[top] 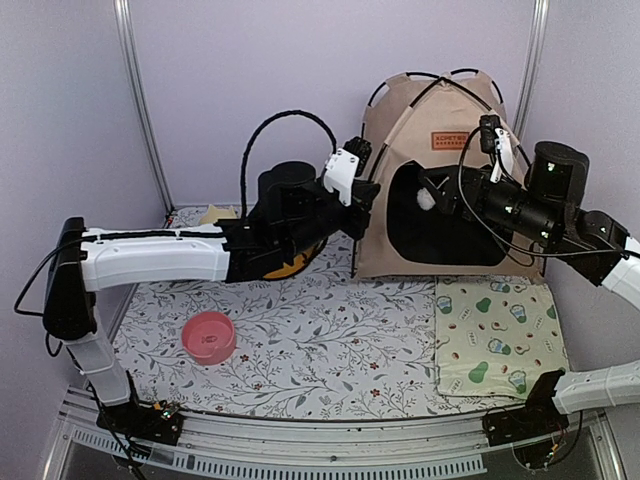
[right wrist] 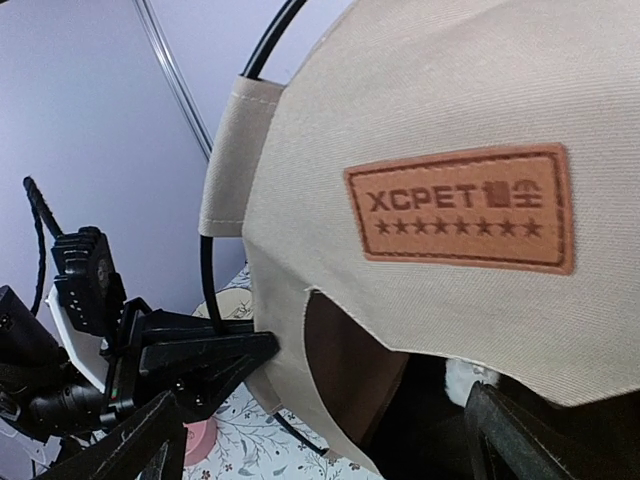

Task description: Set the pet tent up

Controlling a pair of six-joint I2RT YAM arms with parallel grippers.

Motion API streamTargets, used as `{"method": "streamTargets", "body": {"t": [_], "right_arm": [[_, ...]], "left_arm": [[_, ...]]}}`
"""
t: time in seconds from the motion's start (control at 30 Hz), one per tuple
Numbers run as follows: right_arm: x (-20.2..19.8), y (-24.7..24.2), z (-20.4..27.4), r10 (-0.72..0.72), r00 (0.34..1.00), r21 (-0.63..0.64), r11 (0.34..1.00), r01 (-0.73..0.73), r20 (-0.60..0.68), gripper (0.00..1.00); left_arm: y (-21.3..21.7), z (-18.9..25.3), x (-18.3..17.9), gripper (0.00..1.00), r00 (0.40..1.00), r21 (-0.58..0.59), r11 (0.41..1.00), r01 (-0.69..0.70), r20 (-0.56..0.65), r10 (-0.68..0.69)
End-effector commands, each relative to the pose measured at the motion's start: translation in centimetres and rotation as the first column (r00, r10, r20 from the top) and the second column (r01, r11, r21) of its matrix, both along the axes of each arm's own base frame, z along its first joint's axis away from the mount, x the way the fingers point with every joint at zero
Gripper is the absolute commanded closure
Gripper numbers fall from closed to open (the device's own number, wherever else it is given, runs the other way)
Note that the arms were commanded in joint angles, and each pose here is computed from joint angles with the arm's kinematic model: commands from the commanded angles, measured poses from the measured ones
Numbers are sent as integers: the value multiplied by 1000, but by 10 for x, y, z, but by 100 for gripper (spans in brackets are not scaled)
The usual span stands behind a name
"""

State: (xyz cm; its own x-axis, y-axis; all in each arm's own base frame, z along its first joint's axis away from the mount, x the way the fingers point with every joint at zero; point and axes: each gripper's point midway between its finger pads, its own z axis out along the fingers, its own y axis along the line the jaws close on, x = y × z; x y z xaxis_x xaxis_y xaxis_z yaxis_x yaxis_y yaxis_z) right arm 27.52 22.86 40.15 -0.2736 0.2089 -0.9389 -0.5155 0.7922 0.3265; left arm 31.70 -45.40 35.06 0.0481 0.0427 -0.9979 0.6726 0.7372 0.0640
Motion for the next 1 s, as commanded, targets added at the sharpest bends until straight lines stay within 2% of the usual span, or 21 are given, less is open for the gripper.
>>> {"method": "streamTargets", "body": {"t": [0.0,0.3,0.67,0.87,0.97], "right_arm": [[-2,-11,8,-35,999,17,999,35,-11,1],[4,4,-25,-1,994,-15,1000,0,-108,1],[8,18,-57,22,975,-34,999,-30,-221,1],[3,11,-92,-19,946,-79,997,-7,-325,1],[-1,2,-115,-66,919,-104,994,28,-388,0]], "left_arm": [[-16,0,21,100,1000,-23,1000,19,-14,-20],[14,-44,72,100,986,31,994,-107,-128,110],[39,-67,94,100,960,65,971,-228,-150,236],[22,-71,105,100,975,82,981,-177,-125,186],[10,-94,112,100,977,111,986,-127,-156,143]]}}
